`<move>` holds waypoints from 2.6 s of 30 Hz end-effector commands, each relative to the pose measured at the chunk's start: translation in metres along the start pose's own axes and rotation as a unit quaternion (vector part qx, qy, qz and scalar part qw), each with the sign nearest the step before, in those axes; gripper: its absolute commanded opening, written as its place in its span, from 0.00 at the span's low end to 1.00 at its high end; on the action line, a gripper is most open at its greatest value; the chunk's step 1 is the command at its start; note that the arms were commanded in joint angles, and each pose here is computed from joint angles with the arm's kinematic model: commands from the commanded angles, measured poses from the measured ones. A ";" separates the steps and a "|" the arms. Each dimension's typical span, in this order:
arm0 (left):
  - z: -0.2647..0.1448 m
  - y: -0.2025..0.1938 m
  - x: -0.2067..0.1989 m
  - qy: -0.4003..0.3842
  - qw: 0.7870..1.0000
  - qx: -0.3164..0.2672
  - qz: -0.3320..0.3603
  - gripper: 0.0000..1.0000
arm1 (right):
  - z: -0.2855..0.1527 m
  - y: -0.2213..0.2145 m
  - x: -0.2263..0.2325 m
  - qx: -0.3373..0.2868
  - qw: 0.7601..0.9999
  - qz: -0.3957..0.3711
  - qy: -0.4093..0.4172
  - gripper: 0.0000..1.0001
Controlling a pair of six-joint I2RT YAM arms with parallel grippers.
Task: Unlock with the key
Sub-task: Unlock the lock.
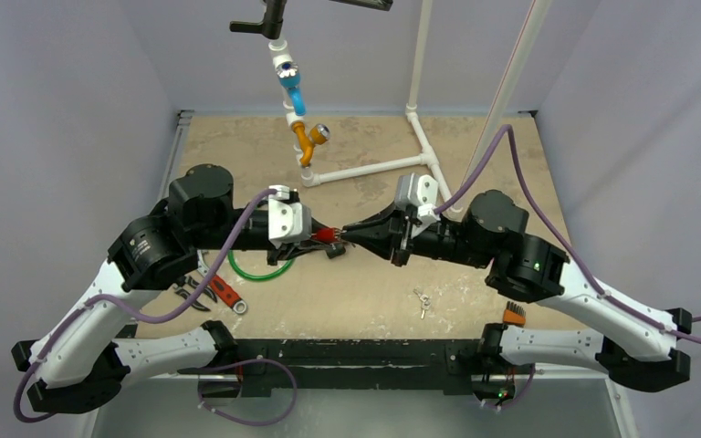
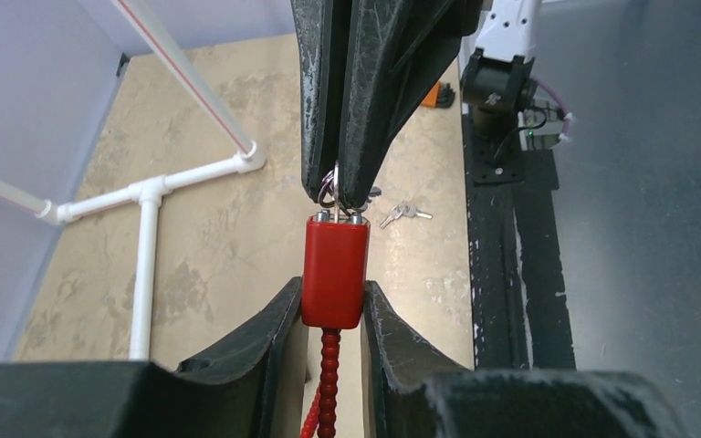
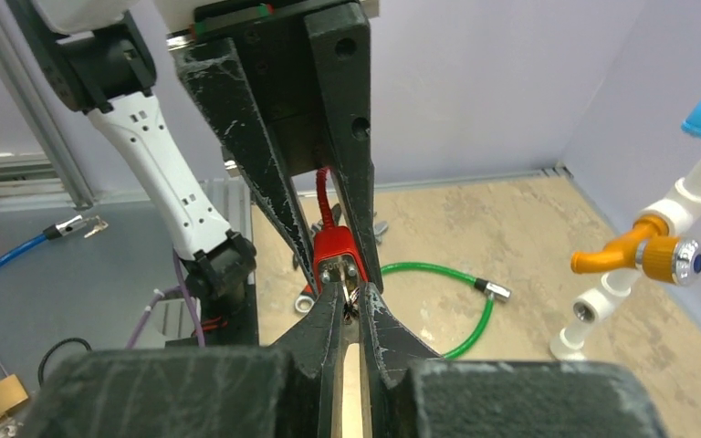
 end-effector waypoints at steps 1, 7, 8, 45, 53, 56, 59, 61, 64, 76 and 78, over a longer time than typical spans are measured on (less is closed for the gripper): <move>-0.009 0.042 0.003 0.015 0.995 -0.073 0.072 0.00 | 0.019 -0.051 0.005 0.094 0.994 0.046 -0.008 0.00; -0.013 0.052 0.003 0.024 0.993 -0.087 0.074 0.00 | 0.030 -0.076 0.022 0.108 0.987 0.121 0.012 0.00; -0.013 0.053 0.003 0.025 0.993 -0.090 0.073 0.00 | 0.030 -0.077 0.024 0.100 0.987 0.127 0.010 0.00; 0.006 0.056 0.029 0.172 0.870 -0.016 0.462 0.00 | 0.029 -0.086 -0.007 -0.001 0.916 0.388 0.101 0.00; 0.006 0.052 0.020 0.169 0.839 -0.046 0.514 0.00 | 0.028 -0.087 -0.009 -0.013 0.898 0.420 0.132 0.00; 0.007 0.047 0.014 0.155 0.826 -0.053 0.539 0.00 | 0.028 -0.085 -0.009 -0.015 0.894 0.423 0.145 0.00; 0.009 0.039 0.009 0.145 0.809 -0.057 0.567 0.00 | 0.027 -0.079 -0.008 -0.018 0.894 0.421 0.155 0.00; 0.009 0.034 0.008 0.142 0.800 -0.055 0.580 0.00 | 0.025 -0.075 -0.007 -0.018 0.894 0.417 0.163 0.00; 0.009 0.032 0.009 0.144 0.800 -0.052 0.580 0.00 | 0.022 -0.070 -0.007 -0.009 0.894 0.416 0.166 0.09; 0.002 0.024 0.011 0.146 0.819 -0.035 0.553 0.00 | -0.015 -0.037 -0.030 0.003 0.946 0.320 0.054 0.80; -0.001 0.022 0.014 0.157 0.822 -0.024 0.546 0.00 | -0.026 -0.028 -0.037 0.008 0.957 0.289 0.017 0.86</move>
Point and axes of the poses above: each gripper's point midway between its finger pads, its own z axis out along the fingers, its own x axis along the line the jaws close on, y = z × x, the point moved 5 cm from there along -z, back along the fingers, and after that the axes turned 12 degrees about -z, right-handed, at the moved point
